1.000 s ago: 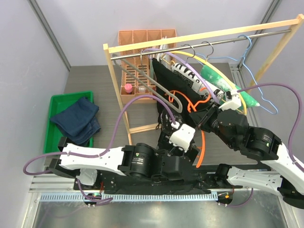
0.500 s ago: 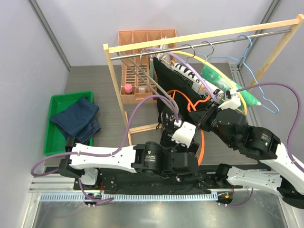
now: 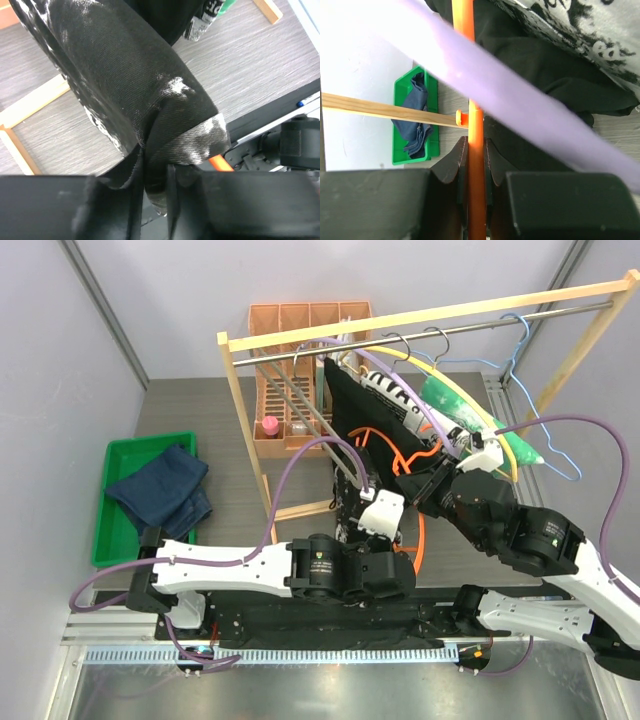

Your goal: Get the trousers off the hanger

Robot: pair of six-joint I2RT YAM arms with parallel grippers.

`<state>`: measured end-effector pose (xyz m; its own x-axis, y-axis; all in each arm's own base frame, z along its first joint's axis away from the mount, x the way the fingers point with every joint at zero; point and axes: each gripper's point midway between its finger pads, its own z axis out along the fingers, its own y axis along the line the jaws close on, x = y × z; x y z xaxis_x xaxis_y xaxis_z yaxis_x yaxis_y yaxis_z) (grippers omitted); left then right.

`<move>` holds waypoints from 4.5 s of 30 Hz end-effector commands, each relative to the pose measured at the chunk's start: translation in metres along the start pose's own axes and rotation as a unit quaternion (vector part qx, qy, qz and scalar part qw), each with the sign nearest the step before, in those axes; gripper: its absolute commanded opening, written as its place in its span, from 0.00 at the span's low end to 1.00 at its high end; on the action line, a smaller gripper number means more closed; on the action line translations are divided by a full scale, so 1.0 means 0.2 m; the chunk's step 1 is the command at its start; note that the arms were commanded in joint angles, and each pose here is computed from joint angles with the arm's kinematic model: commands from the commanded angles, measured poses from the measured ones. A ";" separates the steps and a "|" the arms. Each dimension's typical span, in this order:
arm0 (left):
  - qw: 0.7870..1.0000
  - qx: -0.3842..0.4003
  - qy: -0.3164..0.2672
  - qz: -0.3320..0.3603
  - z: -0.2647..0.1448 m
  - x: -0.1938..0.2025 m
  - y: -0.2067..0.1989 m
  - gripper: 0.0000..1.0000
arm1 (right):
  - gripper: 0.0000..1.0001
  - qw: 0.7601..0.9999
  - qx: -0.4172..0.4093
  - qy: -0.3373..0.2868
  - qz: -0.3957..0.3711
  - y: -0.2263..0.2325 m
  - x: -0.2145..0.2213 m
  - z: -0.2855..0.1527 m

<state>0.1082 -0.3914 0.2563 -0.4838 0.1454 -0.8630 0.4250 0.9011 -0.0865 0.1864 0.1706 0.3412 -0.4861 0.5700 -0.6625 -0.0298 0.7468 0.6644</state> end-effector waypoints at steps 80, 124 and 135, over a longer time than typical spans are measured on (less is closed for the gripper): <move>0.985 0.049 -0.162 0.030 -0.74 -0.64 0.68 0.00 | 0.01 0.982 -0.029 -0.006 -0.185 -0.34 0.14 -0.04; 0.981 -0.005 -0.139 -0.132 -0.60 -0.46 1.26 0.00 | 0.01 0.985 -0.050 0.011 -0.166 -0.38 0.22 -0.05; 0.980 0.068 -0.175 -0.063 -0.87 -0.77 1.19 0.00 | 0.01 0.986 -0.061 0.011 -0.157 -0.35 0.23 -0.04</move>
<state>0.1471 -0.1153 0.3998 -0.3641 -0.0901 -0.9270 0.4082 0.8792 -0.2458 0.1558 0.1355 0.2528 -0.4789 0.2487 -0.8419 -0.2802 0.8656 0.4150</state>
